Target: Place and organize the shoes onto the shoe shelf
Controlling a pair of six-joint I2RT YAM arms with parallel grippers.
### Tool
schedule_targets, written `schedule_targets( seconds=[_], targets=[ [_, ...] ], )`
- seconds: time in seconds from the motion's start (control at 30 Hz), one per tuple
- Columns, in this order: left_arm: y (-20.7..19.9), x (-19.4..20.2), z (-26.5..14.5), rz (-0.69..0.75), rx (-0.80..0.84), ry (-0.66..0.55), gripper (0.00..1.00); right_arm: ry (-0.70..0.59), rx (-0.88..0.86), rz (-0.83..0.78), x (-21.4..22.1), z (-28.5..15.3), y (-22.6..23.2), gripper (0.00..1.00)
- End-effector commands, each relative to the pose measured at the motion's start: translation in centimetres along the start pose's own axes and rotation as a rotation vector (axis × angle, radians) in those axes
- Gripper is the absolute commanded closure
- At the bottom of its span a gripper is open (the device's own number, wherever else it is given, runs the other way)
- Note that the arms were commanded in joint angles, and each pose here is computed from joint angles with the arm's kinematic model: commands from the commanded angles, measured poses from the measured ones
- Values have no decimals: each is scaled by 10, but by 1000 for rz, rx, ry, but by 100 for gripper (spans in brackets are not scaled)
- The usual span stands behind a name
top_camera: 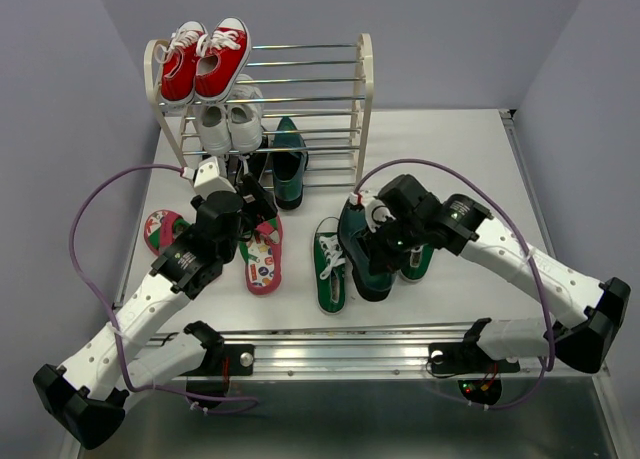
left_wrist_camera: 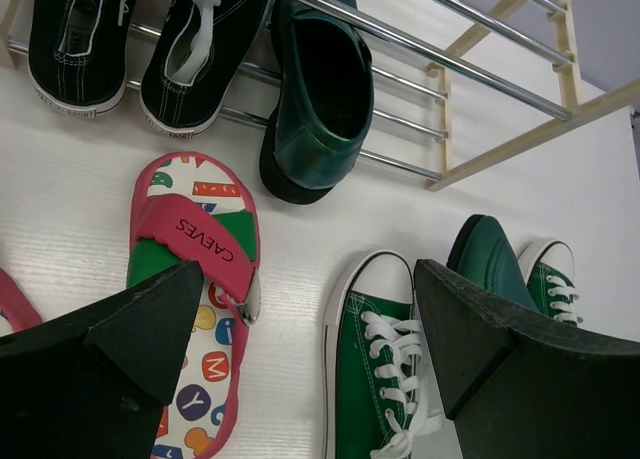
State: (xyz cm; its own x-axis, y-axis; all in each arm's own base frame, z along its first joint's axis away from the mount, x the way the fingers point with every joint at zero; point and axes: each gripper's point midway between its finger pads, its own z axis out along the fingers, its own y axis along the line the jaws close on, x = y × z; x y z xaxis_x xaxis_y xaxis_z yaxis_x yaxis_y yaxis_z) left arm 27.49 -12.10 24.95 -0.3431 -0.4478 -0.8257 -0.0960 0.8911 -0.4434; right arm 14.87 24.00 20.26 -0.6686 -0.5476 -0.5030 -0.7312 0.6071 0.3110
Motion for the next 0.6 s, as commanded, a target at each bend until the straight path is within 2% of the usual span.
schedule_targets(
  seconds=[0.0,0.13,0.4,0.57],
  targets=[
    [4,-3,1,12,-15,-31,1,-183,-46,-203,-51,-10,19,99],
    [4,-3,2,15,-13,-31,1,-229,-48,-279,-71,-6,25,99],
    [4,-4,0,12,-7,-38,1,-255,166,-347,-104,21,-12,99],
    [3,-4,1,15,-4,-40,1,-348,246,-378,-134,31,-25,99]
  ],
)
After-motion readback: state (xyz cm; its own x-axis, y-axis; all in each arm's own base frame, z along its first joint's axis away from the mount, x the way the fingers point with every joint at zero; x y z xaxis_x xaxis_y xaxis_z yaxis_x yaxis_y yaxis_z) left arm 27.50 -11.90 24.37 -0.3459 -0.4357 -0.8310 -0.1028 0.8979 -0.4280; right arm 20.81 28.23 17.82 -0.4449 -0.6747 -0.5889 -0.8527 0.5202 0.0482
